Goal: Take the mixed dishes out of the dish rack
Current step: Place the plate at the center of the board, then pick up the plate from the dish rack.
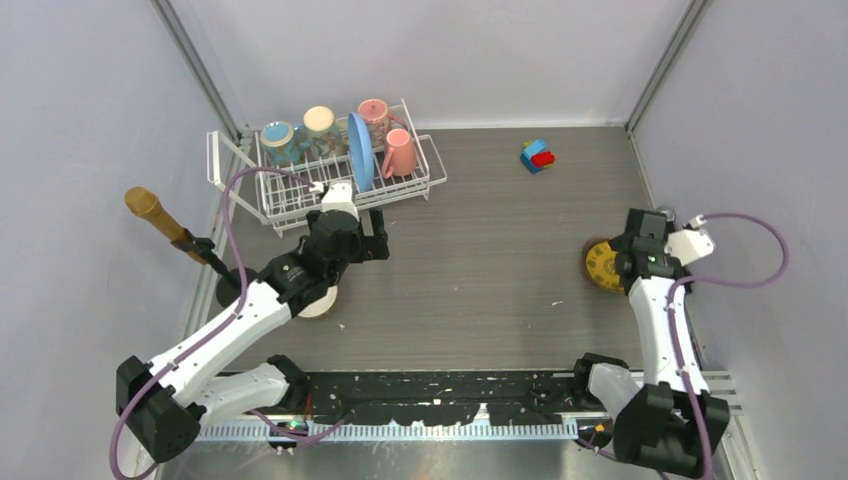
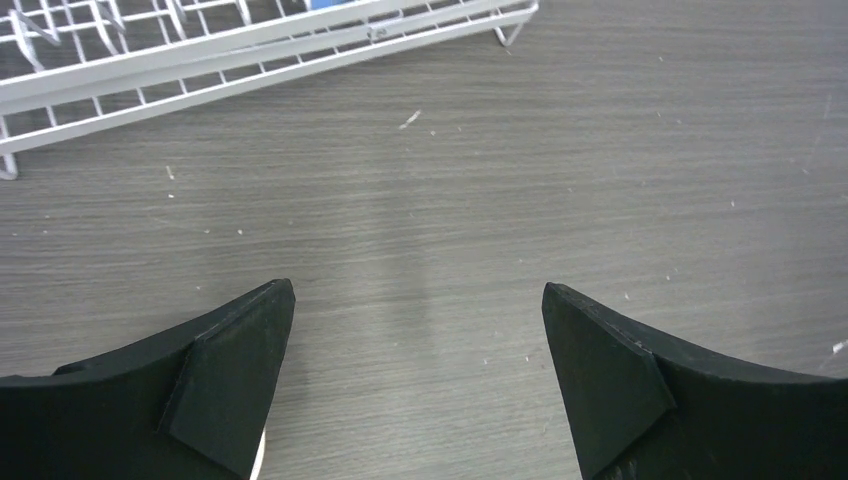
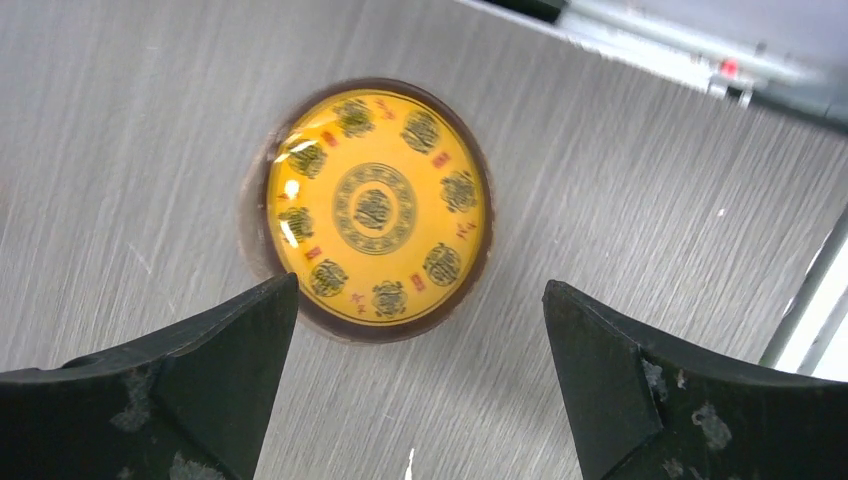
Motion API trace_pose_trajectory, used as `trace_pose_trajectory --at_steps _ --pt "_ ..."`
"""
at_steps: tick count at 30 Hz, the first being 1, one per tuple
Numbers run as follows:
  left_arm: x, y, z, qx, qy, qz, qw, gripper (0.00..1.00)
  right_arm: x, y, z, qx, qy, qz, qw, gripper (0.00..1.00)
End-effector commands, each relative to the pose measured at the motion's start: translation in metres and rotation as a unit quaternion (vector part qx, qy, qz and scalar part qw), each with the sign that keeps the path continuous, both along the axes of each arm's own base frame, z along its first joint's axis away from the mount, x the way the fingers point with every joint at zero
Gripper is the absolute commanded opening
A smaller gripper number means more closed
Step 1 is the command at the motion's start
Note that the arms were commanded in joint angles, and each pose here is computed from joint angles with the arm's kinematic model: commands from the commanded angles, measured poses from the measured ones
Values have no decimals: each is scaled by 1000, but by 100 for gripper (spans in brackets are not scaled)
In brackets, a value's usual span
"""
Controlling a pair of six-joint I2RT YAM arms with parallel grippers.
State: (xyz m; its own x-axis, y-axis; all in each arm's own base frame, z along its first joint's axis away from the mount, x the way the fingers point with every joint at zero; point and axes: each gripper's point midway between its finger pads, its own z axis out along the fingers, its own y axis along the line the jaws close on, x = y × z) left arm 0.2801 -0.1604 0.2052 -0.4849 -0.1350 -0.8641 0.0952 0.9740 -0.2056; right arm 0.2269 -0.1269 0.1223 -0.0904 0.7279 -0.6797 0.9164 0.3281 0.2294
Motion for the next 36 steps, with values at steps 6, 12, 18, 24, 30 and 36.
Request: trace_pose_trajectory --at_steps 6,12,18,24,30,36 --pt "61 27 37 -53 -29 75 995 99 39 30 43 -137 23 102 985 100" --pt "114 18 63 -120 -68 46 989 99 64 66 25 -105 10 192 976 100" --pt "168 10 70 -193 -72 2 978 95 68 82 21 -78 -8 228 970 100" --pt "195 6 62 -207 -55 -19 977 71 68 88 25 -69 -21 247 966 100" --pt "206 3 56 -196 -55 -30 979 67 69 93 26 -62 -23 261 963 100" --pt "211 -5 54 -201 -45 -47 977 43 69 95 25 -59 -18 267 962 100"
